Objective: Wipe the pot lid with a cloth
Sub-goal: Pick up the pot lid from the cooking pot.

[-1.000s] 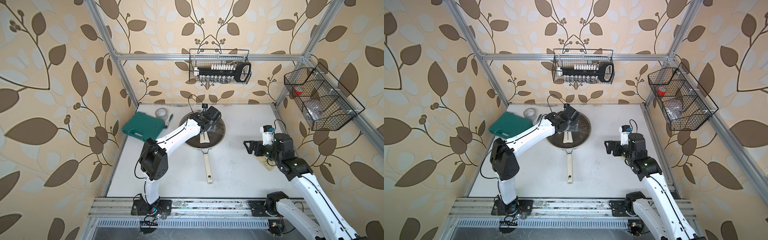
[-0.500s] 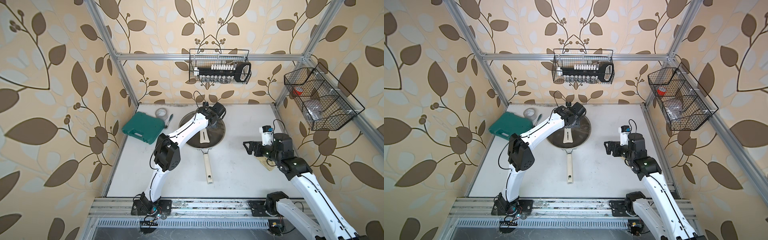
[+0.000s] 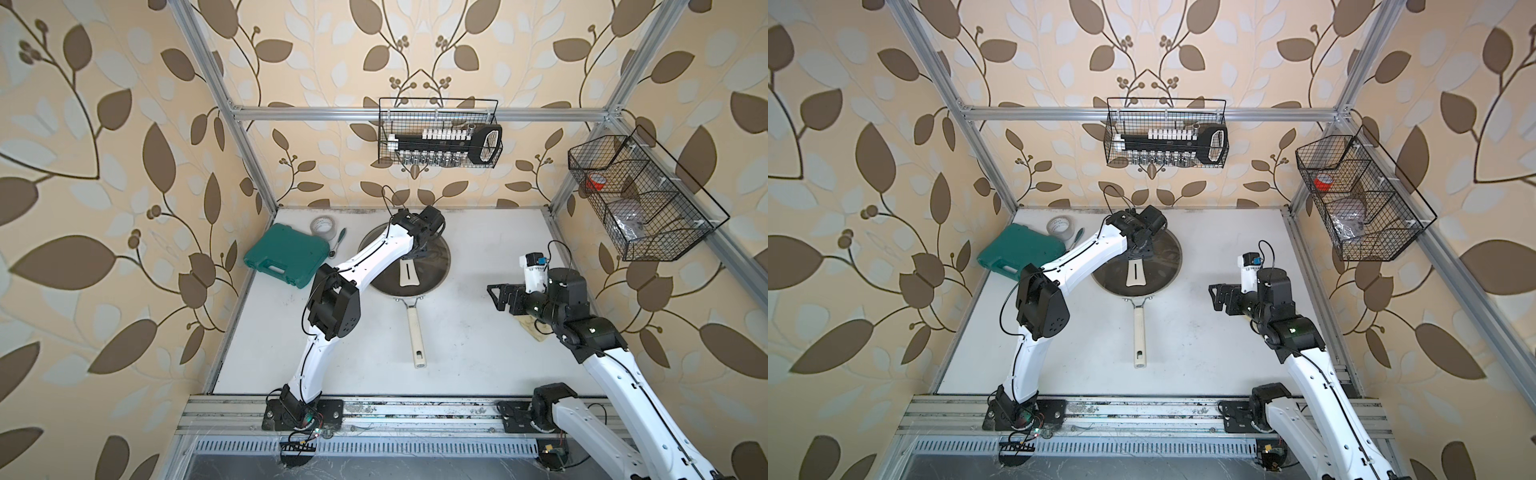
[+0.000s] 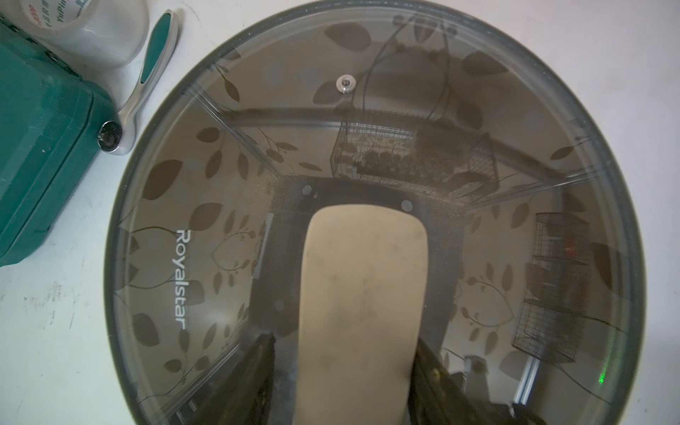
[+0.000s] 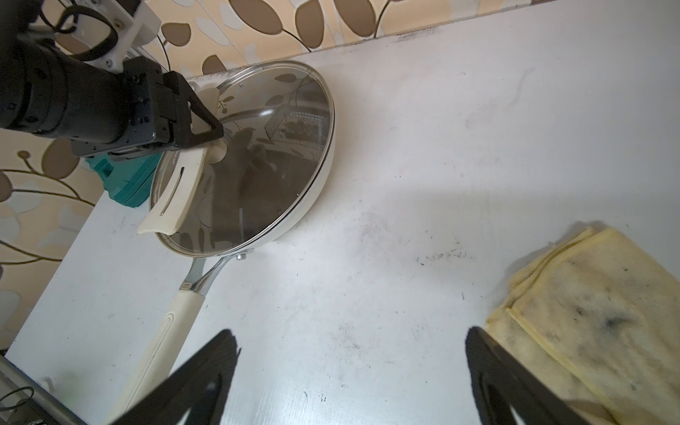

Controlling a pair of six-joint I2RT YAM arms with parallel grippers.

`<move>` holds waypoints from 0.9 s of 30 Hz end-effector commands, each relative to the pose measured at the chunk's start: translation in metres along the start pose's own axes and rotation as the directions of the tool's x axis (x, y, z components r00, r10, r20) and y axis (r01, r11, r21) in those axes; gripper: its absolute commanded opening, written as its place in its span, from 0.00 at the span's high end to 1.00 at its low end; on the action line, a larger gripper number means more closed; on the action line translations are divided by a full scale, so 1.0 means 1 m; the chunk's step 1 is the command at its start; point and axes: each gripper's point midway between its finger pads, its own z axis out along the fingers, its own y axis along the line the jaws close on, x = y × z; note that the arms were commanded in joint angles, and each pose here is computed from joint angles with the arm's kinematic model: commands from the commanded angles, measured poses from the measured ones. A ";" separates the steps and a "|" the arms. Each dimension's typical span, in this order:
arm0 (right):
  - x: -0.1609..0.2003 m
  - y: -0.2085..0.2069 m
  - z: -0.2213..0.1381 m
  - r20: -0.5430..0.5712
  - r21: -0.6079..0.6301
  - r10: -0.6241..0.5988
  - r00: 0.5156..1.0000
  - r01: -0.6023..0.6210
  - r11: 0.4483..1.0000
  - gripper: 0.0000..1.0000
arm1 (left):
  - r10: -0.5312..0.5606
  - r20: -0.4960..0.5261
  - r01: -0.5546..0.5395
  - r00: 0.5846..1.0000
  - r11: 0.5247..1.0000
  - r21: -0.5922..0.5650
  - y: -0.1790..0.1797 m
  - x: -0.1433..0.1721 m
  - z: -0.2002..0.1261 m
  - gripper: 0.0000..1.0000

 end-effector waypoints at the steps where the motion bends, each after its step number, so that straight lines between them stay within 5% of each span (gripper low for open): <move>1: -0.006 0.004 -0.007 0.019 -0.005 -0.008 1.000 0.008 1.000 0.04 | 0.021 -0.036 -0.022 0.999 0.999 -0.032 0.012 0.005 0.011 0.47; 13: -0.006 0.002 -0.006 0.019 0.005 -0.001 1.000 0.001 1.000 0.04 | 0.086 -0.085 -0.088 0.993 0.996 -0.021 0.009 0.019 0.026 0.55; 18: -0.008 0.002 -0.007 0.023 0.011 -0.001 1.000 0.000 1.000 0.04 | 0.089 -0.093 -0.091 0.992 0.996 -0.016 0.008 0.021 0.028 1.00; 27: -0.015 0.002 -0.003 0.027 0.013 0.052 0.998 -0.052 0.999 0.04 | 0.090 0.056 -0.095 0.994 0.992 0.087 -0.002 -0.020 -0.018 1.00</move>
